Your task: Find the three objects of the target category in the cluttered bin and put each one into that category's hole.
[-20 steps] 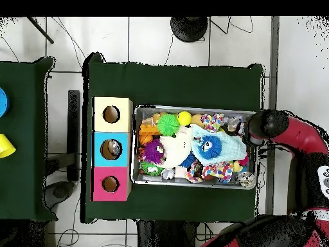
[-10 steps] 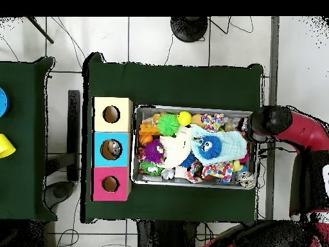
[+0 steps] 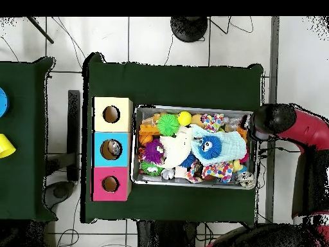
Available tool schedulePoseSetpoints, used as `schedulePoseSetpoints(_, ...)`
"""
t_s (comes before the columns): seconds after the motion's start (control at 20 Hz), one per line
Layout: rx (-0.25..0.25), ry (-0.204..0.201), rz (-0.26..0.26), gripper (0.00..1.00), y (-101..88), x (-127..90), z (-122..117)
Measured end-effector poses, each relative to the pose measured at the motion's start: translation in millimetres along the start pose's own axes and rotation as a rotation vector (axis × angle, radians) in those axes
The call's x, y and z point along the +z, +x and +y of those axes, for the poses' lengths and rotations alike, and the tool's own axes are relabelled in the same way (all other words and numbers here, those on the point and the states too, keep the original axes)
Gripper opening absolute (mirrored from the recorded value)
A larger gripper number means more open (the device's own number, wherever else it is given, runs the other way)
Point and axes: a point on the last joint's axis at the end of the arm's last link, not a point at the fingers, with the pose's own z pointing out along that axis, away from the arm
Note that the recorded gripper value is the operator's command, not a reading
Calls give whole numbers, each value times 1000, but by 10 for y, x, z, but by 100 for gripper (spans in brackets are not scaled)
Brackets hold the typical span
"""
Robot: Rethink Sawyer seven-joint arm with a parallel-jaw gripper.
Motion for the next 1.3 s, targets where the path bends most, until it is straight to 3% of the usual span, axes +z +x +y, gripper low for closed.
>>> schedulePoseSetpoints(0.2, 0, 5, -35, 100, -47, -1, -7)
schedulePoseSetpoints(0.35, 2, 14, -111, 100, -147, -7, -32)
schedulePoseSetpoints(0.6, 2, 24, -185, 100, -240, -18, -54)
schedulePoseSetpoints(1.3, -8, 36, -184, 100, -231, -23, -31)
